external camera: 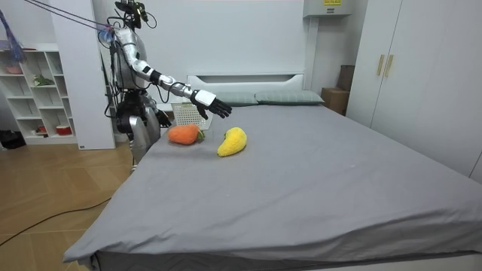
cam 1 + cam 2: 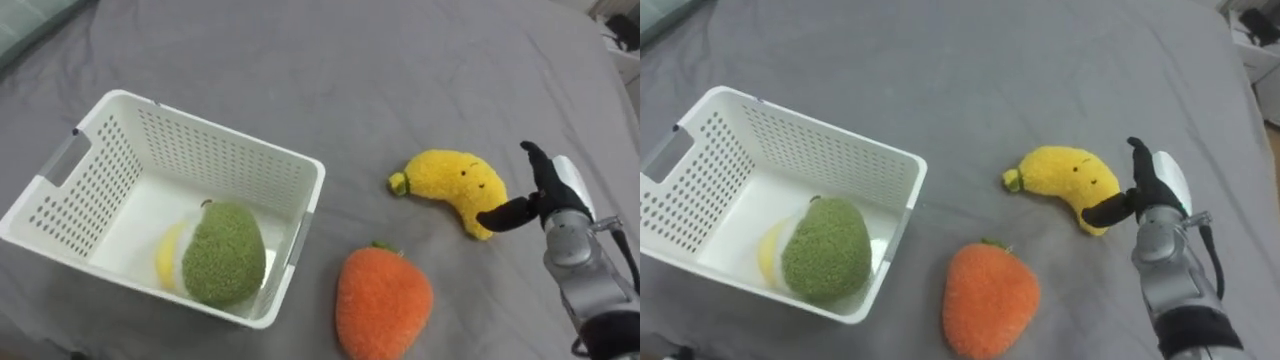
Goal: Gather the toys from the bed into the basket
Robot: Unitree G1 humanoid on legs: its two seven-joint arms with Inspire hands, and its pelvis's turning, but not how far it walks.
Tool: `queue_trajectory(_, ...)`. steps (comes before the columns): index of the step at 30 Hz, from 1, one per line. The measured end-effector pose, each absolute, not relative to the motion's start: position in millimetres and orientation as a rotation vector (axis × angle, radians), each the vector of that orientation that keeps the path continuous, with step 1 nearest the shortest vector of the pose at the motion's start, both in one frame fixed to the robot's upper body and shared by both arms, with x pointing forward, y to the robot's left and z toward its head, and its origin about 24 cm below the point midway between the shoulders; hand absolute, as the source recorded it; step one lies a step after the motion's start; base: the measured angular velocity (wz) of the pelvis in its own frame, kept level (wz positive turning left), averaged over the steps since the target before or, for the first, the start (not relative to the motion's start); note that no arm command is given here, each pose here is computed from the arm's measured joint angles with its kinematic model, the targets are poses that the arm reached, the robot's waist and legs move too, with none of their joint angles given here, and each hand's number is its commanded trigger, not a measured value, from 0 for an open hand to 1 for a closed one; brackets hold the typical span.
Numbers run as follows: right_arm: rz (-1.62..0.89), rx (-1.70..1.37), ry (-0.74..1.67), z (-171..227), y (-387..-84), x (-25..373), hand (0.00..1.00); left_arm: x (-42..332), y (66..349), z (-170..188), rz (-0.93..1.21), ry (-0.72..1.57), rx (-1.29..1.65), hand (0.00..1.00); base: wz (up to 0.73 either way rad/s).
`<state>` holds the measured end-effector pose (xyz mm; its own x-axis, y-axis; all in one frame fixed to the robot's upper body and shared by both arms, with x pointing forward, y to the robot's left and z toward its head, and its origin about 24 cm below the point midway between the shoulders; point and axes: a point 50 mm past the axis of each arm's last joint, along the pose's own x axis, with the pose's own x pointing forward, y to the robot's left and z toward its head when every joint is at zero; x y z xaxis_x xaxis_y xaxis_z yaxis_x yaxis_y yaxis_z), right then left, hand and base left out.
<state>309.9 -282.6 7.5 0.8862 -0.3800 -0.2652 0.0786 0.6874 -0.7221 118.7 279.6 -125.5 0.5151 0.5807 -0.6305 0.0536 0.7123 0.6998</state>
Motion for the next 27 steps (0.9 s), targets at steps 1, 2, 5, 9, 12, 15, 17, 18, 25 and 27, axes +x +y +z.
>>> queue_trajectory(1, -0.275, -0.779, 0.413, 9.2, -283.1, 312.0, 0.00, 120.0, 278.5, -125.7, 0.351, 0.992, 0.724, 0.00, 0.16)
queue_trajectory(2, -0.299, -0.783, 0.404, 11.7, -284.7, 315.1, 0.00, 124.0, 275.6, -125.5, 0.351, 0.981, 0.693, 0.00, 0.28)
queue_trajectory(5, -0.334, -0.796, 0.422, 8.8, -288.5, 315.0, 0.00, 134.4, 264.6, -125.5, 0.308, 0.946, 0.652, 0.00, 0.21)
queue_trajectory(9, -0.325, -0.845, 0.448, 3.4, -287.3, 313.9, 0.00, 149.1, 254.5, -123.3, 0.272, 0.912, 0.605, 0.00, 0.06)
queue_trajectory(12, -0.309, -0.877, 0.439, 4.3, -284.5, 315.9, 0.00, 158.4, 251.7, -121.8, 0.256, 0.900, 0.588, 0.00, 0.00)
queue_trajectory(15, -0.319, -0.900, 0.450, 4.6, -286.4, 316.9, 0.00, 160.4, 248.7, -122.7, 0.249, 0.902, 0.556, 0.00, -0.01)
queue_trajectory(17, -0.337, -0.905, 0.442, 9.5, -287.8, 320.8, 0.00, 160.6, 248.3, -122.9, 0.233, 0.903, 0.554, 0.00, 0.00)
queue_trajectory(18, -0.346, -0.912, 0.439, 11.3, -288.7, 321.8, 0.00, 160.9, 247.9, -123.0, 0.224, 0.902, 0.549, 0.00, 0.00)
queue_trajectory(25, -0.379, -0.926, 0.428, 16.0, -294.4, 322.4, 0.00, 162.4, 247.2, -122.4, 0.205, 0.893, 0.543, 0.00, 0.00)
queue_trajectory(27, -0.400, -0.933, 0.421, 17.6, -296.5, 322.1, 0.00, 164.1, 245.3, -122.2, 0.191, 0.887, 0.554, 0.00, 0.00)
